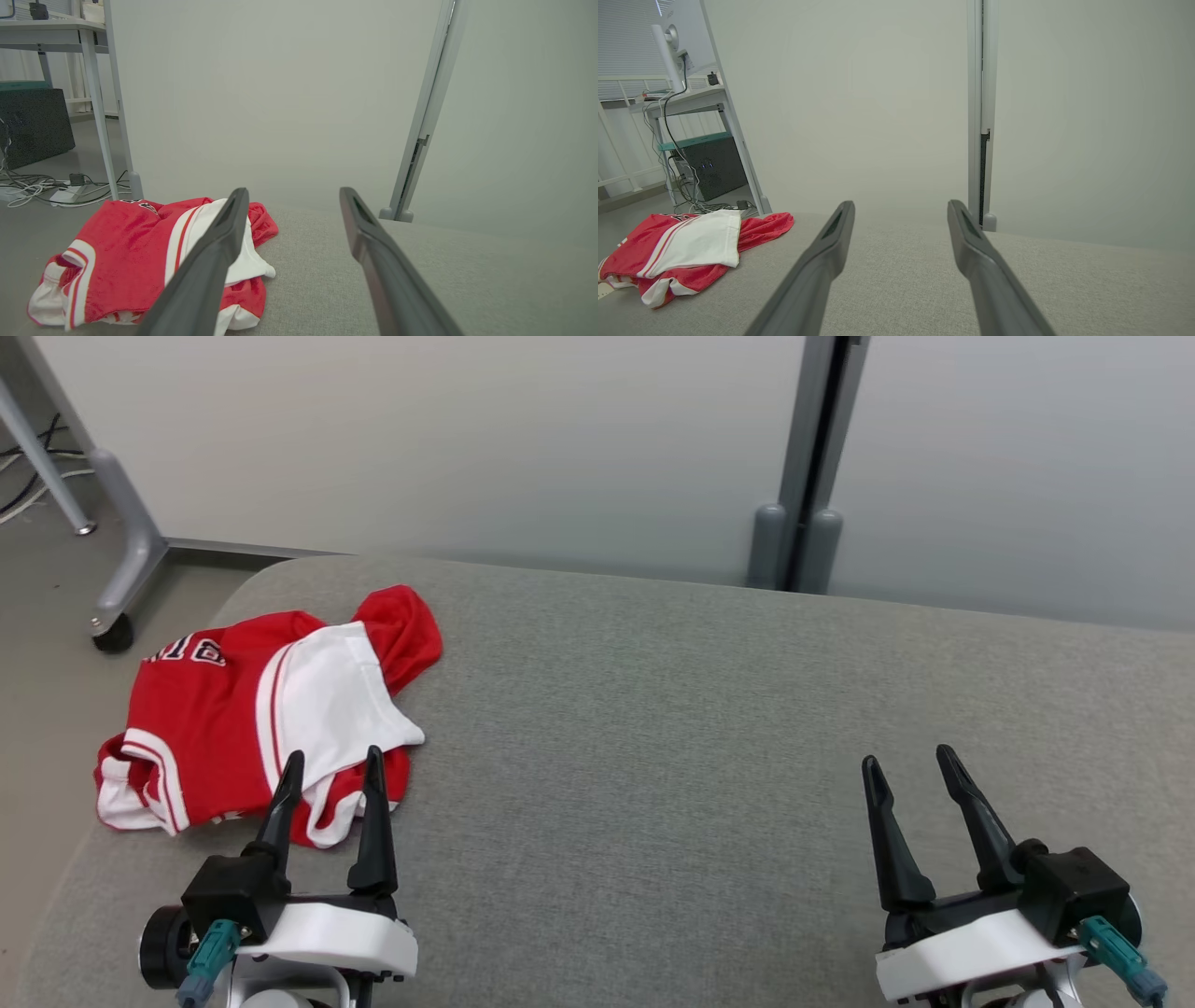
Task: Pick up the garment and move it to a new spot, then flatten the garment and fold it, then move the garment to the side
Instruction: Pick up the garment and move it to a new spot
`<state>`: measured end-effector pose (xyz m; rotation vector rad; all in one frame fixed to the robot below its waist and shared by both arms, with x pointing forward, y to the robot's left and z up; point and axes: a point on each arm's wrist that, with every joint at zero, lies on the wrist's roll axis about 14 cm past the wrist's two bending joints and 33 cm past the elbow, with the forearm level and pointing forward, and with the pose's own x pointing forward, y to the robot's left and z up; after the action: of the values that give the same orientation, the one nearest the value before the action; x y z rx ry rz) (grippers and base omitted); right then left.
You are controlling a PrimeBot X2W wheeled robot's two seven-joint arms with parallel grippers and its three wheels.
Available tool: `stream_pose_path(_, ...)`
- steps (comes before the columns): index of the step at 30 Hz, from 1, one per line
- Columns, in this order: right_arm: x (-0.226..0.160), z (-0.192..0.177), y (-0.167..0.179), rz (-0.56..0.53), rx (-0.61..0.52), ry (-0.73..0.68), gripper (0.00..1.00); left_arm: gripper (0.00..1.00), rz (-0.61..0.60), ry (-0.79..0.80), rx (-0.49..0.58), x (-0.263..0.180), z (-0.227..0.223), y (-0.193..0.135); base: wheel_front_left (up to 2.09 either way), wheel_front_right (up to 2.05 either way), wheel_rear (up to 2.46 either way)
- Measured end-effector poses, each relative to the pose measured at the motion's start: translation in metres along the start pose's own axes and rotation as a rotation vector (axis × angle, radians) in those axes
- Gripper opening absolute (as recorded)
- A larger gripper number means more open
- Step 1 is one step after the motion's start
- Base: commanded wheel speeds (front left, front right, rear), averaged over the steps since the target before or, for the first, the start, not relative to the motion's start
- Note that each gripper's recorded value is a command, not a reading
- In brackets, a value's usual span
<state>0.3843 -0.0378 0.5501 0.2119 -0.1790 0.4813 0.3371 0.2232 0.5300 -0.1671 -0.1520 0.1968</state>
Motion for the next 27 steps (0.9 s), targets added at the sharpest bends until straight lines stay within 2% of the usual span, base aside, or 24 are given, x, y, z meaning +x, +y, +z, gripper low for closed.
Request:
stream_pose_path(16,0.029,-0.021,0.076,0.231,0.065,0.047,1.00,1.00,0.262,-0.022,0.020,-0.048,0.018,0.083,0.00,0.00,0.00)
stream_pose_path(27,0.033,-0.024,0.087,0.266,0.076,0.052,1.00,1.00,0.298,0.004,0.021,-0.055,0.021,0.097,0.00,0.00,0.00)
